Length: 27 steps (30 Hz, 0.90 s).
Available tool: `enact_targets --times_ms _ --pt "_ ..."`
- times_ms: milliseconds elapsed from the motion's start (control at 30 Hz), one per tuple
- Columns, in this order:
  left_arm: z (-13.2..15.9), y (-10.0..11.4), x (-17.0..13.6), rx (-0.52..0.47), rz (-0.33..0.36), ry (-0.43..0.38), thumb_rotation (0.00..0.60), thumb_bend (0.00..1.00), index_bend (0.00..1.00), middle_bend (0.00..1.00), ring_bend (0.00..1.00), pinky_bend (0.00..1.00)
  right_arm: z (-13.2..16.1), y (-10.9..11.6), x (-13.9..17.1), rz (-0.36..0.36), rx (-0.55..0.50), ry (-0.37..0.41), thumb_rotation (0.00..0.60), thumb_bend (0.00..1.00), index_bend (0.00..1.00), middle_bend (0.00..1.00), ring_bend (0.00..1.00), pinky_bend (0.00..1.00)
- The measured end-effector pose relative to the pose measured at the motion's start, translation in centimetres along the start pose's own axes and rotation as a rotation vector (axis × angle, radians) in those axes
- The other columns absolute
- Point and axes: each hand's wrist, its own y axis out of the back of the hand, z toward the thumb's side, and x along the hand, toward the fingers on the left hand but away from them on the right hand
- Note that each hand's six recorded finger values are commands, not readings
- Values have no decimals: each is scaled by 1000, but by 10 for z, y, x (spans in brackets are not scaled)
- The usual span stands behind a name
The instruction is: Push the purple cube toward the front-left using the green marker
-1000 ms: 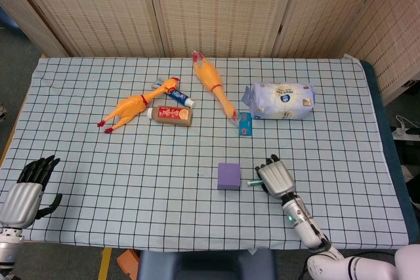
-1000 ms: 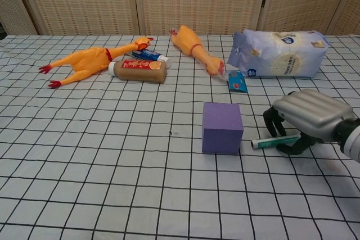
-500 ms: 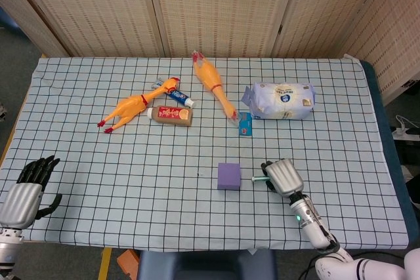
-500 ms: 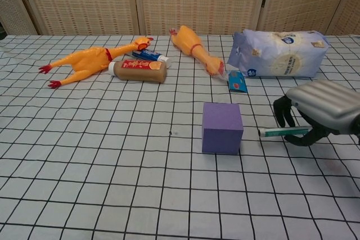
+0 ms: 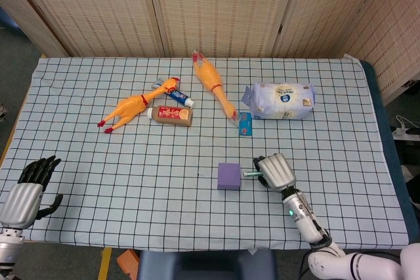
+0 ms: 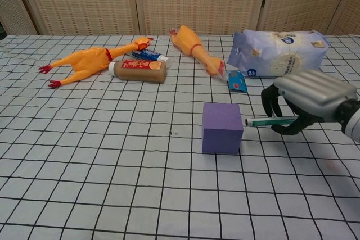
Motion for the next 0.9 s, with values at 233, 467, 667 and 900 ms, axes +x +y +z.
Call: enact_targets --times_ms 233,467,667,900 --pt "-1 0 0 -6 -3 -1 600 394 0 0 0 72 18 -1 -5 10 -1 31 600 421 999 850 676 663" --pt "0 0 0 -8 -6 -6 600 394 0 0 0 72 36 1 -14 13 -17 42 600 421 999 850 676 663" --pt "-1 1 -1 -13 -3 -7 600 393 0 0 0 72 61 7 -29 2 -18 67 600 421 999 850 676 663" --pt "-1 2 -1 -19 -2 -10 600 394 0 0 0 72 79 10 -36 1 -12 94 600 421 999 850 676 664"
